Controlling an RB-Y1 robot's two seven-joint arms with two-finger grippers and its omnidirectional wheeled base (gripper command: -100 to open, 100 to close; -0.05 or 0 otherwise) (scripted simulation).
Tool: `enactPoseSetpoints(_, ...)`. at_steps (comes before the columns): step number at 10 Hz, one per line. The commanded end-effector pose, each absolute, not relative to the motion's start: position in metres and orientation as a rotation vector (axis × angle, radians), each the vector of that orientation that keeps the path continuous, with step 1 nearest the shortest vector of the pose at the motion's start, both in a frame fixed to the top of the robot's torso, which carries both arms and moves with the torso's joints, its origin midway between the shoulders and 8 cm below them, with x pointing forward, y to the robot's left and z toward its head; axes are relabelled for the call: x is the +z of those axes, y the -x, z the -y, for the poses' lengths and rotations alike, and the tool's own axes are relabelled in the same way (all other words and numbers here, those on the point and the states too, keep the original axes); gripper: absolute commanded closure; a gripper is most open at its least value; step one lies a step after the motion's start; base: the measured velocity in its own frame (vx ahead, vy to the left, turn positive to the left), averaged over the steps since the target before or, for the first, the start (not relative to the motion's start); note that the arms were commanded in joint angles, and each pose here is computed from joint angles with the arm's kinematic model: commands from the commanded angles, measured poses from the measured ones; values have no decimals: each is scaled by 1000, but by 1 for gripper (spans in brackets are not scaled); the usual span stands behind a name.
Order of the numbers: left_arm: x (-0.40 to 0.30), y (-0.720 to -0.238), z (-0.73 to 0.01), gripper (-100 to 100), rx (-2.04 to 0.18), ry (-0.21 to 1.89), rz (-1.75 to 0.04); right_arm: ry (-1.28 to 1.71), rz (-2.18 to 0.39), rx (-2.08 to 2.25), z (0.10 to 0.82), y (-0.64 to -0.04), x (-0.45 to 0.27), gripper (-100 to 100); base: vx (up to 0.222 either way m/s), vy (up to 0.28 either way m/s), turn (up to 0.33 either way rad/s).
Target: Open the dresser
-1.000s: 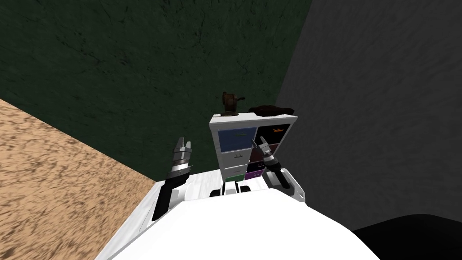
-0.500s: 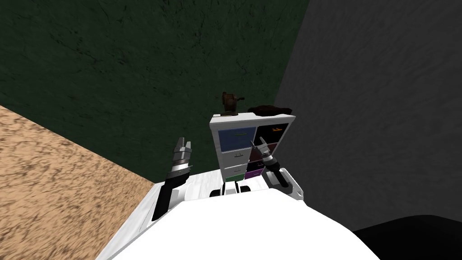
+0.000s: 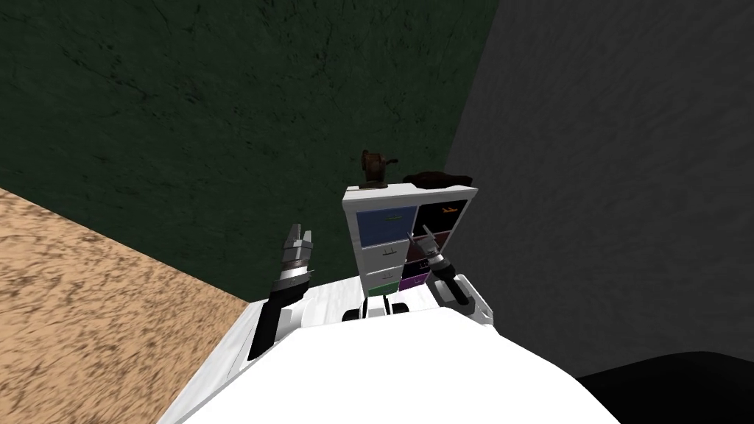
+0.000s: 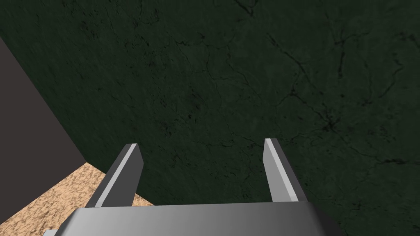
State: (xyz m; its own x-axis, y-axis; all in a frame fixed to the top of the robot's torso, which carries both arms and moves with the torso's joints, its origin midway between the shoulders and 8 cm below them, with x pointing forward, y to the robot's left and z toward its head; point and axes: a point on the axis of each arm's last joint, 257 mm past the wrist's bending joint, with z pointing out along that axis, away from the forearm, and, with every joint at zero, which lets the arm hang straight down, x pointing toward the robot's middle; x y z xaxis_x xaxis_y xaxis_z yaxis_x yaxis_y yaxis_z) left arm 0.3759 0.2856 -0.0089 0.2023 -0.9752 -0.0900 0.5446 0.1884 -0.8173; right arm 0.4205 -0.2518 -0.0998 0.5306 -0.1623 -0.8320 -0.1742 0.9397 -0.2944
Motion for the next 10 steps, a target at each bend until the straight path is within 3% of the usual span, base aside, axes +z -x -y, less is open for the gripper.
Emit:
enactPoseSetpoints(1,-9,-376,-286,0,-1209,743,-719,413,-1013,-64,252,-423,-106,-100,-8,16,8)
enactPoseSetpoints(10,-9,-376,-286,0,-1209,743,-719,598,-1020,-288,252,-435,-145,-100,-10,20,-38)
